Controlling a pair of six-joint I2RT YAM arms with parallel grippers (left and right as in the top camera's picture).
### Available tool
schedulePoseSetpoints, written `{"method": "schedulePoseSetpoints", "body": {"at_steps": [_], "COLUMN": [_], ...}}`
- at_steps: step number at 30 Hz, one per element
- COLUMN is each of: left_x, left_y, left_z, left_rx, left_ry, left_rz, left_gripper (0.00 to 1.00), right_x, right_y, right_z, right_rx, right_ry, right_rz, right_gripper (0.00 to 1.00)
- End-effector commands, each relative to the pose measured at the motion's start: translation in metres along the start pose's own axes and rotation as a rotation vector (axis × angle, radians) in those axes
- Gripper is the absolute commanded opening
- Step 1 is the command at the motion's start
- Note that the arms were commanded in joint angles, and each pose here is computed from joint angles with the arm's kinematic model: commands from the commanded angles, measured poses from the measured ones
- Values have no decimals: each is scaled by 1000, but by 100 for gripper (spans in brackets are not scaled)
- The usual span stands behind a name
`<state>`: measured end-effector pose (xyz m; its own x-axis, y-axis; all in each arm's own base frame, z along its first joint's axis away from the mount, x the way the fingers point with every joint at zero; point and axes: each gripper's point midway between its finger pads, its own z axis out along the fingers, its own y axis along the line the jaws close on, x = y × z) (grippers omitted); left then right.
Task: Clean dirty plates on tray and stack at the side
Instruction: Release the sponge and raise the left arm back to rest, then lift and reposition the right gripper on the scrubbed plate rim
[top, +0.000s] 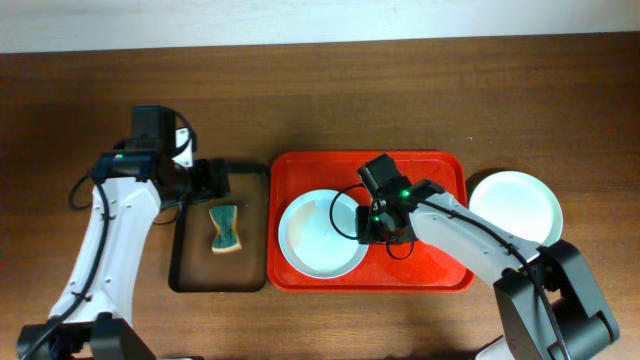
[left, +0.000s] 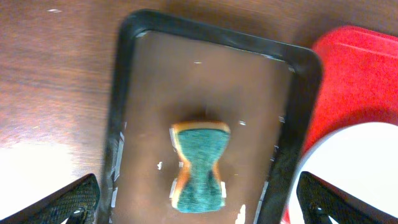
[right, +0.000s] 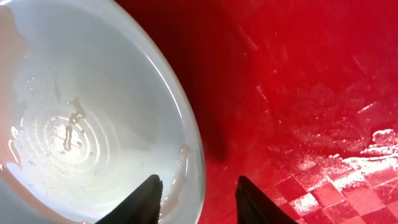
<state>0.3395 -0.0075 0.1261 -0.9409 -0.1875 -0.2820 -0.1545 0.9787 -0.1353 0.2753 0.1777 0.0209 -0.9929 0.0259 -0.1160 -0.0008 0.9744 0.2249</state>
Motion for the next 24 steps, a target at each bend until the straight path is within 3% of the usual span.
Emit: {"method": "schedulePoseSetpoints", "body": {"at_steps": [1, 8, 10, 14, 17, 24], "left_x": [-6, -6, -6, -6, -6, -6], "left_y": [23, 24, 24, 24, 24, 24], "left_z": [-7, -7, -7, -7, -7, -7], "left_rx": [-33, -33, -33, -33, -33, -33], "left_ry": [-24, -25, -25, -25, -25, -25], "left_rz": [-68, -71, -71, -71, -71, -71], "left_gripper": [99, 99, 99, 99, 99, 99], "right_x": [0, 0, 1, 0, 0, 4], "right_y": [3, 0, 0, -1, -1, -4], "right_z": [0, 3, 4, 4, 4, 6], "right_rx": [0, 8, 9, 13, 13, 19], "right_ry": [0, -10, -9, -16, -15, -5], "right_rz": [-6, -7, -6, -7, -7, -5], "right_gripper": [45, 44, 34, 25, 9, 4]}}
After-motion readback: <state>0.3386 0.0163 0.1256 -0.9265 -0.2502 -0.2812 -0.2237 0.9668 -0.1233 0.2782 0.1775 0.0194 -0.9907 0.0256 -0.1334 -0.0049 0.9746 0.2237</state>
